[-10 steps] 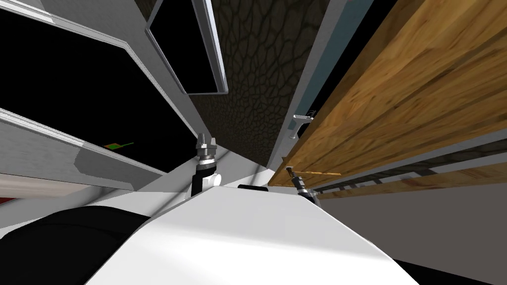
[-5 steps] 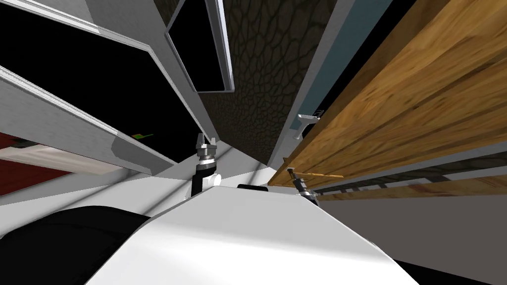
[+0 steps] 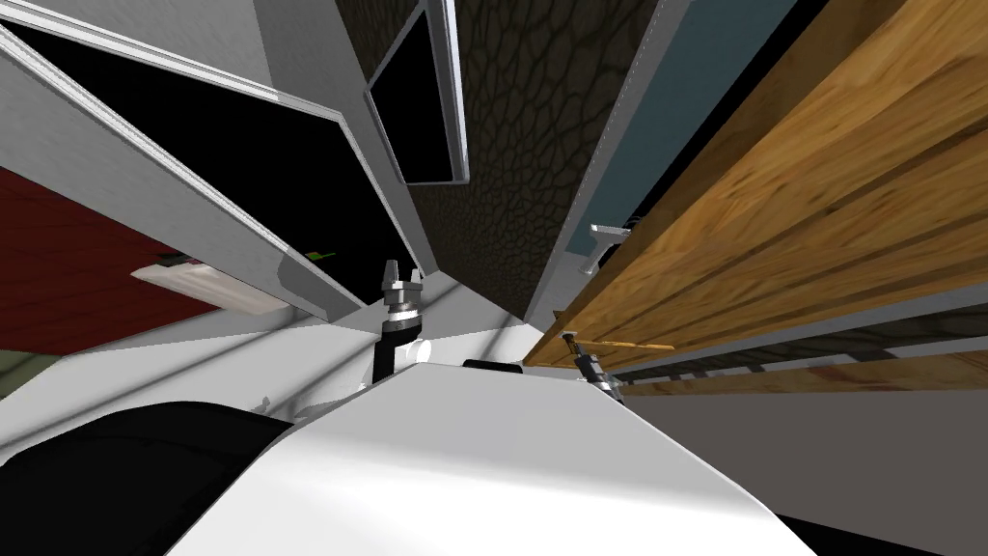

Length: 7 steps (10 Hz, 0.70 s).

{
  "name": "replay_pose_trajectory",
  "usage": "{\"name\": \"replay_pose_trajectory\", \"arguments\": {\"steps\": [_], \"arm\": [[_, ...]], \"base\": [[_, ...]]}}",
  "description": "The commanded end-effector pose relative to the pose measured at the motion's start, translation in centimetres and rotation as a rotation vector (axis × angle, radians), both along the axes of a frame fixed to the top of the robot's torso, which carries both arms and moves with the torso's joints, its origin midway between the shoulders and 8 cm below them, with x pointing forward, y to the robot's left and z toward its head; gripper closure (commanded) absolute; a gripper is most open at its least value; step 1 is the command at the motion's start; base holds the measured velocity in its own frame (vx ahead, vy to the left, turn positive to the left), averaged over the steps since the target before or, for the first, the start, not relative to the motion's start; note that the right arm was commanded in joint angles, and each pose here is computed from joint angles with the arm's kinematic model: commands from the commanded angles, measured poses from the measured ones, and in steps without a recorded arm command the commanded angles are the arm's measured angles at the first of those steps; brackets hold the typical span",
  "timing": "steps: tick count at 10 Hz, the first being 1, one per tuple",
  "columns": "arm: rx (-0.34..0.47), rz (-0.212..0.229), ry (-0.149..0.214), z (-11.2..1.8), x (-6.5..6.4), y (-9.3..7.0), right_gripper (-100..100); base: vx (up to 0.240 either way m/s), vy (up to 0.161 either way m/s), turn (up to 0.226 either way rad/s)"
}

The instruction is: Pull the door open

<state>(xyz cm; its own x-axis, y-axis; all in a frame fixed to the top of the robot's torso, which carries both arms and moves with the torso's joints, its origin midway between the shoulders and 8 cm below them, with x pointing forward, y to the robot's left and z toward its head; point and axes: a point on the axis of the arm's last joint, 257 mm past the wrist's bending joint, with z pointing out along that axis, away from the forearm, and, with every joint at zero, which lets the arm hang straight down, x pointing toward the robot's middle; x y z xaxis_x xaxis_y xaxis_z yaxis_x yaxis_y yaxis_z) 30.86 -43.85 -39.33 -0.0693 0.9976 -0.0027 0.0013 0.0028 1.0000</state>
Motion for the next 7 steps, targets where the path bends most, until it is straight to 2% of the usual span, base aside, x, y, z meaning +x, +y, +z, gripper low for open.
{"name": "replay_pose_trajectory", "arguments": {"steps": [1,2,3,4,7], "arm": [[0.002,0.008,-0.001,0.0,-1.1,0.0,100],[0.002,0.011,-0.001,0.0,-1.4,-0.1,100],[0.003,0.011,-0.002,0.1,-1.0,0.1,100],[0.004,0.011,0.001,-0.2,-0.1,0.6,100],[0.003,0.008,-0.001,-0.3,1.3,1.2,100]], "base": [[-0.219,-0.085,0.163],[-0.201,-0.092,0.150],[-0.086,-0.037,0.036],[-0.171,-0.005,0.123],[-0.201,-0.070,0.101]]}}
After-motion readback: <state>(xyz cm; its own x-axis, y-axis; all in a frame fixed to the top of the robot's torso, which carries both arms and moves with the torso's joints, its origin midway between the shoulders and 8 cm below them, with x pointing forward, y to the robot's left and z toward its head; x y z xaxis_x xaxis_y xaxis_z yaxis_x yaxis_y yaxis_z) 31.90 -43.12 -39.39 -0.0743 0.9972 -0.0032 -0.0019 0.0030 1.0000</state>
